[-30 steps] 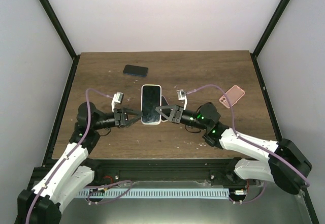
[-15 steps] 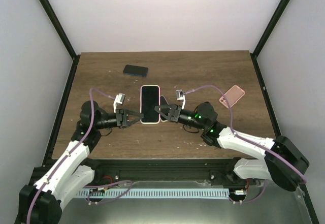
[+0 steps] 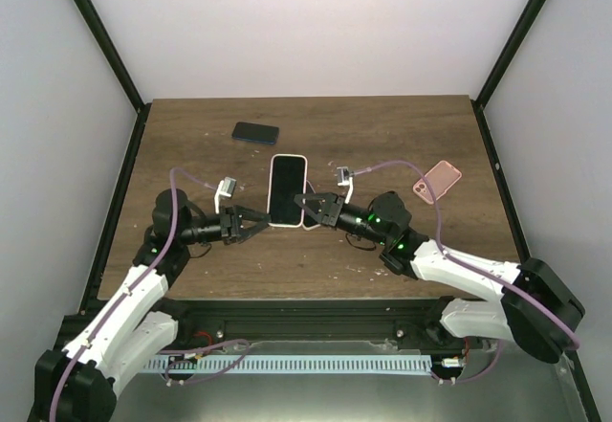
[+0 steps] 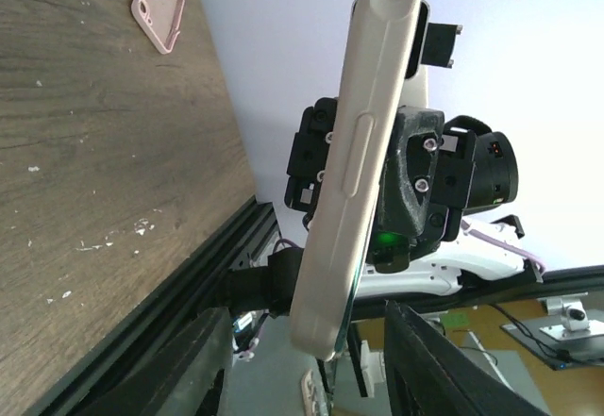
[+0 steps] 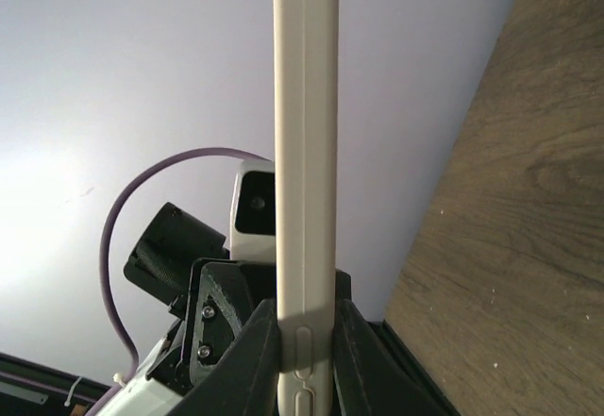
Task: Put the phone into the phone case
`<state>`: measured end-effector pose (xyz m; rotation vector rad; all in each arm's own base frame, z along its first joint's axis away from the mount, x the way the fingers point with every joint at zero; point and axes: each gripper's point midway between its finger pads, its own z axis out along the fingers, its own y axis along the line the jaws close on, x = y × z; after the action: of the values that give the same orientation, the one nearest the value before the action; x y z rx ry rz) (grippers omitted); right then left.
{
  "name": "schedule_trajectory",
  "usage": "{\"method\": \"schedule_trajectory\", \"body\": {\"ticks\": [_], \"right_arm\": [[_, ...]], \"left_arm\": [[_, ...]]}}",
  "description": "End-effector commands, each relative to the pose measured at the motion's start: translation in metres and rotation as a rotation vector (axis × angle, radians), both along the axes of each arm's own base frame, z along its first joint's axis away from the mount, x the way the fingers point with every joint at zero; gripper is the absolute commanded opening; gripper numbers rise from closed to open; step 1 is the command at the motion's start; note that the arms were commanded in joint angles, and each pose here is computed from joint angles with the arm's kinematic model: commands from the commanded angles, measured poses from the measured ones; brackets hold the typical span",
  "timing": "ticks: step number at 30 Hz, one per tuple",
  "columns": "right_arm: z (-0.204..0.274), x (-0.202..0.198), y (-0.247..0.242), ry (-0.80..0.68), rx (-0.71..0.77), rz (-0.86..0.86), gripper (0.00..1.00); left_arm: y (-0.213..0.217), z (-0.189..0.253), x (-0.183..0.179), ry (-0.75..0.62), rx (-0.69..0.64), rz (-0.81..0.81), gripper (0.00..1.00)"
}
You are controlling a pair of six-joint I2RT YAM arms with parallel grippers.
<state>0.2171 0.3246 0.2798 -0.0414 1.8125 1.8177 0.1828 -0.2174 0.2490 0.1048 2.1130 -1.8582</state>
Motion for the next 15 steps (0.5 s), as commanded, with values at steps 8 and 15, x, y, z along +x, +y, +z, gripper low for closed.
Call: {"method": "schedule_trajectory", "body": {"ticks": [8, 15], "right_arm": [[0.043, 0.007, -0.010, -0.096, 0.109, -0.065, 0.05], [0.035, 0.006, -0.006, -0.067, 0.104, -0.040, 0.05]], "left_arm": [[-0.003, 0.002, 0.000, 0.031, -0.022, -0.003, 0.37], [-0.005, -0.003, 0.004, 0.043, -0.014, -0.003, 0.37]]}}
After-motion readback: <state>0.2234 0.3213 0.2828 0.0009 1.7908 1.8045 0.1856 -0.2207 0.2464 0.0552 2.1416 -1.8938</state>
